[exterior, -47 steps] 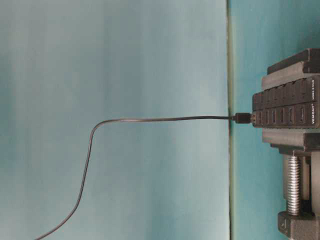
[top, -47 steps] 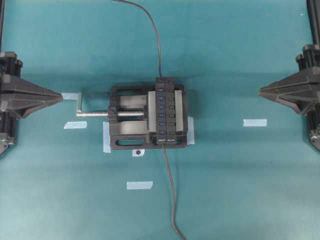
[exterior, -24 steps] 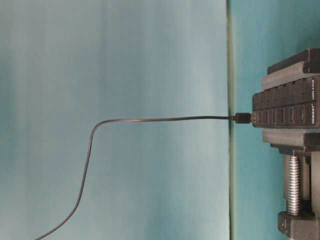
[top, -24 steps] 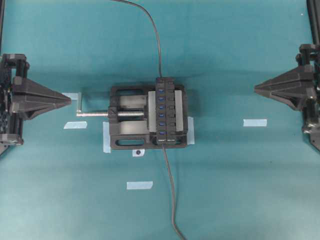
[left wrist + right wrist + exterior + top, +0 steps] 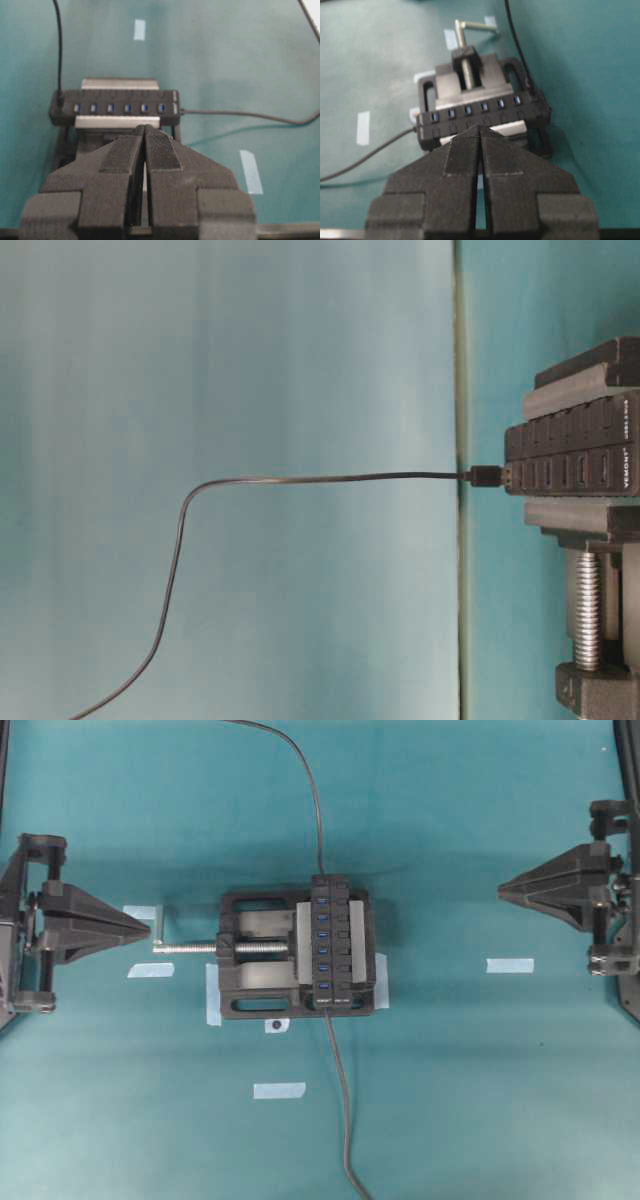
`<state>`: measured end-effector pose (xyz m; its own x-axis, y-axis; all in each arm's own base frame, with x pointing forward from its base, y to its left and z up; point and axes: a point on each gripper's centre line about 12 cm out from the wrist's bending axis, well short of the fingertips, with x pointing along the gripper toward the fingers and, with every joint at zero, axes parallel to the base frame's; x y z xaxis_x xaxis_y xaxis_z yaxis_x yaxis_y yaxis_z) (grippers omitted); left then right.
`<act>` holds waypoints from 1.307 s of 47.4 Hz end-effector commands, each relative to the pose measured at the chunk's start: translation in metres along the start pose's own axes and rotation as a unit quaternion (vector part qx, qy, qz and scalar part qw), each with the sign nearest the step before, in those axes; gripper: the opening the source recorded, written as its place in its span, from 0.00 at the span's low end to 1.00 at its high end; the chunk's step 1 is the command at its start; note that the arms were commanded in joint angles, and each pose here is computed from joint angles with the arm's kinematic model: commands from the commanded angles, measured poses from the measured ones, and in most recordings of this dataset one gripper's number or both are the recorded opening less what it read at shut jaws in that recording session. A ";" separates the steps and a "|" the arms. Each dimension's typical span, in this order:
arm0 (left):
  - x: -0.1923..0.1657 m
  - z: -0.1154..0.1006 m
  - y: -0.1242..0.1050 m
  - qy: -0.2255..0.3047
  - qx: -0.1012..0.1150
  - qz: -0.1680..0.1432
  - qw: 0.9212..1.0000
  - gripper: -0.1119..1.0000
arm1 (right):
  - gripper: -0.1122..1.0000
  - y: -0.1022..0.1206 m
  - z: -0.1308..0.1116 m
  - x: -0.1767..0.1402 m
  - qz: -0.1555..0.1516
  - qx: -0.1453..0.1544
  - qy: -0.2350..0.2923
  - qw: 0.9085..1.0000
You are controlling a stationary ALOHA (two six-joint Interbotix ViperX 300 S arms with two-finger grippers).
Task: Insert the USB into the second port from the front of the fixed hub.
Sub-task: 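Move the right gripper over the hub toward the plugged-in USB cable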
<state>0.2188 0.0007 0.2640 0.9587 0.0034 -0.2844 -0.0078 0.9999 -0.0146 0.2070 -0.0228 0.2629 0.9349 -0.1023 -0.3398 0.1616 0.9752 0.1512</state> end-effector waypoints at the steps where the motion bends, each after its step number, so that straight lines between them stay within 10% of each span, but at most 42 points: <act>1: 0.003 0.010 0.000 -0.007 0.000 0.001 1.000 0.10 | 0.13 0.001 0.011 0.006 -0.002 0.001 0.001 1.000; 62: 0.015 0.000 0.000 0.061 0.000 0.002 0.998 0.10 | 0.13 -0.017 0.023 0.111 -0.040 -0.101 0.182 0.977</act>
<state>0.2293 0.0009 0.2475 0.9059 0.0041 -0.4234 -0.0108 0.9999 -0.0134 0.3059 -0.0523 0.2334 0.7217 -0.1336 -0.6792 0.1389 0.9892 -0.0470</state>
